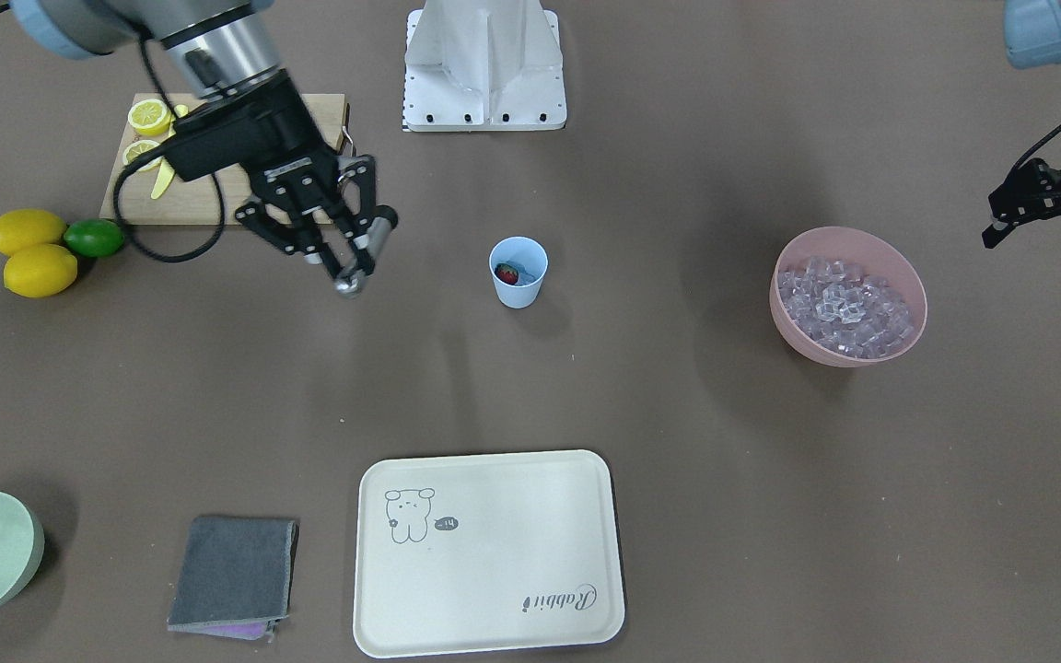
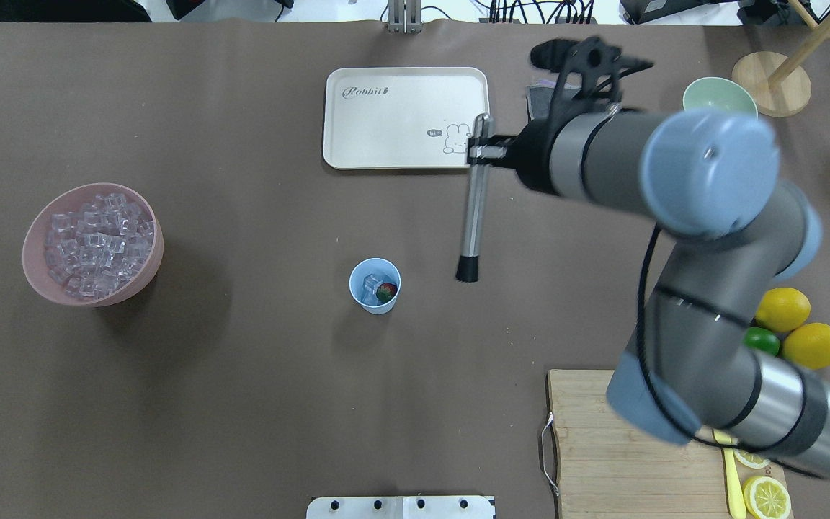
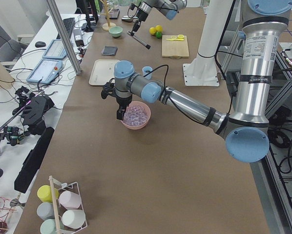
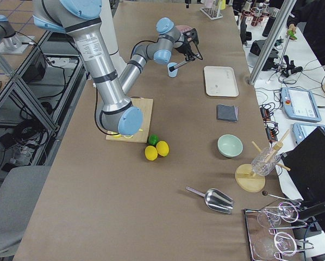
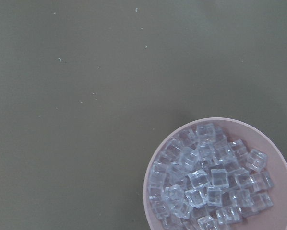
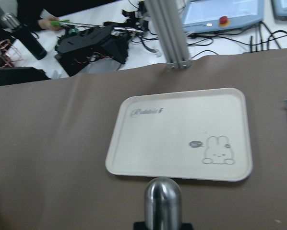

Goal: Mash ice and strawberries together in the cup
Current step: 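Carry the muddler with the right gripper over the light-blue cup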

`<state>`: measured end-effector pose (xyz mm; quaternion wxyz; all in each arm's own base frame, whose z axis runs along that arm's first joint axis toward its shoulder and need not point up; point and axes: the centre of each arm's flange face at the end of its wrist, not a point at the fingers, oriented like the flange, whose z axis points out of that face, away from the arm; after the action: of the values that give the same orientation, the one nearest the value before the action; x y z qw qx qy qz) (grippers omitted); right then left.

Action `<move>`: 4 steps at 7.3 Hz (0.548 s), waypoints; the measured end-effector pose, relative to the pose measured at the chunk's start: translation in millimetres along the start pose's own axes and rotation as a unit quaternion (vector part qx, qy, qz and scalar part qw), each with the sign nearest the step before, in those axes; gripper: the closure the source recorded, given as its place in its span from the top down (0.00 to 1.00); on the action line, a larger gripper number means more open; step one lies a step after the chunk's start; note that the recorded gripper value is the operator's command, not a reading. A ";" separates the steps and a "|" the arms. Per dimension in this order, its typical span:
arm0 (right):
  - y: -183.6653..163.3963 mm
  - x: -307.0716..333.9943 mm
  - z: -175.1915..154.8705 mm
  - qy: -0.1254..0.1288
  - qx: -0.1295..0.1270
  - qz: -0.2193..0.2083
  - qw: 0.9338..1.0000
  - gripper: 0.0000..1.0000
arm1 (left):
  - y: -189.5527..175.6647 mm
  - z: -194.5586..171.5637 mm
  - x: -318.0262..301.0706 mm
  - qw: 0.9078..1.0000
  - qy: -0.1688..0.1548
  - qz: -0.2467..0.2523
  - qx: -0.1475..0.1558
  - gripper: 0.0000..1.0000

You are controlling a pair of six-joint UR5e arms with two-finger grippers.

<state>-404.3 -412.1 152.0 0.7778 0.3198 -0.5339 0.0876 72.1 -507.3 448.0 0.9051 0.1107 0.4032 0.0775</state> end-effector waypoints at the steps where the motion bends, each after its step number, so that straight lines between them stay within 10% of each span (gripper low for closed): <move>1: 48.5 -35.5 1.7 -0.031 0.042 -0.003 0.999 0.00 | -2.3 -1.6 -22.8 1.000 -0.007 0.014 0.001 0.96; 4: 94.2 -66.6 -6.8 -0.056 0.119 -0.050 0.990 0.00 | 5.1 -3.0 -65.8 1.000 -0.019 0.023 -0.001 0.96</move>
<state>-471.6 -320.9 129.5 0.7067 0.4405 -0.5458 0.0934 26.0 -517.1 494.3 0.9105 0.1206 0.3834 0.0969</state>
